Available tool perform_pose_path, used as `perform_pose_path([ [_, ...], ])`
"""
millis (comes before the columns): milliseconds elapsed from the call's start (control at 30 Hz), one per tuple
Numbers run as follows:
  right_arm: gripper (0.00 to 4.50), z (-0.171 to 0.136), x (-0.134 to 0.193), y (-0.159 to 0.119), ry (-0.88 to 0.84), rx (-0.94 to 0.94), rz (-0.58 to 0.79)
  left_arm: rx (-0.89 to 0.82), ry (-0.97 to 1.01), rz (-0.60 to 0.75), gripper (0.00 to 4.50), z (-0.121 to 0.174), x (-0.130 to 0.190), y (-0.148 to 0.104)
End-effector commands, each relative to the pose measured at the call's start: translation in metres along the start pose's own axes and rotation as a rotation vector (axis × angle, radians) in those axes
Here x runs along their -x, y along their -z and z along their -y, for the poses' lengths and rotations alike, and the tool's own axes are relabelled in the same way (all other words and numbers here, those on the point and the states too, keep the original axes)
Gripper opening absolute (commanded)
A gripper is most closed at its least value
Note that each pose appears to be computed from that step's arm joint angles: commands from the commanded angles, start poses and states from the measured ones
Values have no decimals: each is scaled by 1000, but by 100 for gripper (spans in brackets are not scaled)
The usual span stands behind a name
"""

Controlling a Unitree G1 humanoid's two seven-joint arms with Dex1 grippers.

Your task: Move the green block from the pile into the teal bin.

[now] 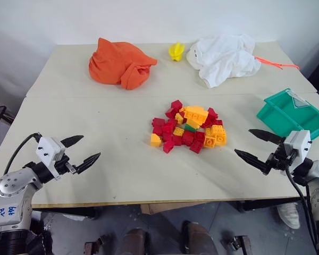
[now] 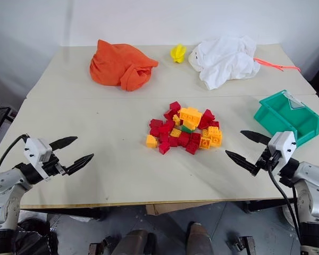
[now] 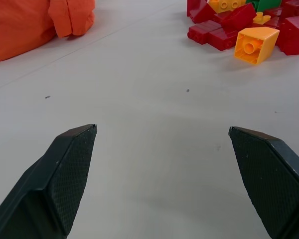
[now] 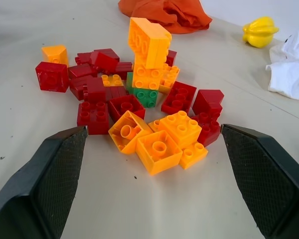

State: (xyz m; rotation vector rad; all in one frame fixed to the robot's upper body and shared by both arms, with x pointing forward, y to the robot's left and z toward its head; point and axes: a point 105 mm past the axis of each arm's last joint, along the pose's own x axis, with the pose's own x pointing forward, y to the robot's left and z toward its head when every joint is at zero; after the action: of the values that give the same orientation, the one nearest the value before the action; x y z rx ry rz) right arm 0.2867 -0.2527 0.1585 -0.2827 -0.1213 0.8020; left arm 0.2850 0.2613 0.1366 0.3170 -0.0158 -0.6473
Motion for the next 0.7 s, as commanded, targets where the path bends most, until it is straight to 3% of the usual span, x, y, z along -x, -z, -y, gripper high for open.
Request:
perform_pose_path([
  [33, 446, 0, 0, -4, -3, 22, 20, -5, -9, 7, 450, -1, 1, -7],
  [400, 446, 0, 1, -7, 18, -17, 59, 20, 35, 138, 450, 3, -7, -29],
  [500, 393, -7, -2, -24, -27, -4, 119, -14, 126, 205, 450, 16, -24, -52],
  [700, 191, -30, -10, -24, -191, 36, 53, -61, 239, 209, 450, 29, -34, -62],
])
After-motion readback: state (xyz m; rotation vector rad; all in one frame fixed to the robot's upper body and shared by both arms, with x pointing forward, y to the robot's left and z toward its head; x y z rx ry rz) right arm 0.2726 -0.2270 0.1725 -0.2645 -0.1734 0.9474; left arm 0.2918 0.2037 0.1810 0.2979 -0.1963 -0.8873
